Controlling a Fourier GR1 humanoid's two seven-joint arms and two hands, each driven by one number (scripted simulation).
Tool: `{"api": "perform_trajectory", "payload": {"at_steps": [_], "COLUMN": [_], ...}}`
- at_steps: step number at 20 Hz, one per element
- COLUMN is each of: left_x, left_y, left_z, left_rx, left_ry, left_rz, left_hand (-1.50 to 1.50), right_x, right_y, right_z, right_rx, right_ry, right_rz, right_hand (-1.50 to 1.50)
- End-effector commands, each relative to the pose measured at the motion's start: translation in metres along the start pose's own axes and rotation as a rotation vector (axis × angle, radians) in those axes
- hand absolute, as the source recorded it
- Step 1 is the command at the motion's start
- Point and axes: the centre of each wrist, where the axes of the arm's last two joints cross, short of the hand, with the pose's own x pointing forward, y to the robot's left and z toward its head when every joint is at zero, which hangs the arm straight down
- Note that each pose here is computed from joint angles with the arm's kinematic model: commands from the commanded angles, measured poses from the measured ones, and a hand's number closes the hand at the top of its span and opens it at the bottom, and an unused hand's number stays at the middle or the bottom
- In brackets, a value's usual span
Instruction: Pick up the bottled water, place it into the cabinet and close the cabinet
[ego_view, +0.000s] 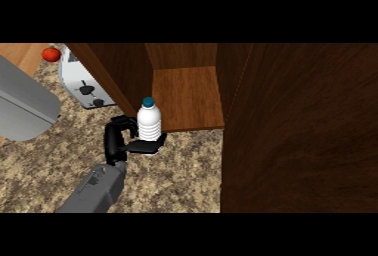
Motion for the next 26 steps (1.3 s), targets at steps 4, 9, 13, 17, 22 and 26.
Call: {"api": "perform_trajectory", "payload": {"at_steps": [4, 9, 13, 17, 22, 26], "left_x": [0.078, 0.080, 0.081, 0.083, 0.105, 0.119], "left_y": [-0.048, -0.050, -0.048, -0.046, -0.056, -0.055], "left_z": [-0.055, -0.063, -0.066, -0.067, -0.061, -0.060], "left_rx": [-0.034, 0.019, 0.006, 0.001, -0.096, -0.149], "left_ry": [-0.060, -0.161, -0.182, -0.159, -0.224, -0.266], "left_rz": [0.057, -0.072, -0.118, -0.090, 0.019, 0.132], "left_hand": [1.50, -1.50, -1.50, -1.50, -1.50, -1.50], "right_x": [0.000, -0.002, 0.005, 0.003, -0.002, 0.002], "right_y": [-0.004, -0.002, -0.003, -0.003, -0.004, -0.001], "right_z": [0.000, -0.003, -0.005, 0.001, -0.005, -0.006], "right_rx": [0.019, 0.028, 0.052, 0.048, 0.088, 0.085], "right_ry": [-0.010, -0.019, -0.033, 0.002, -0.016, -0.022], "right_rz": [-0.018, -0.045, -0.033, -0.052, -0.040, -0.049], "right_hand": [-1.50, -1.50, -1.50, -1.50, -1.50, -1.50]}}
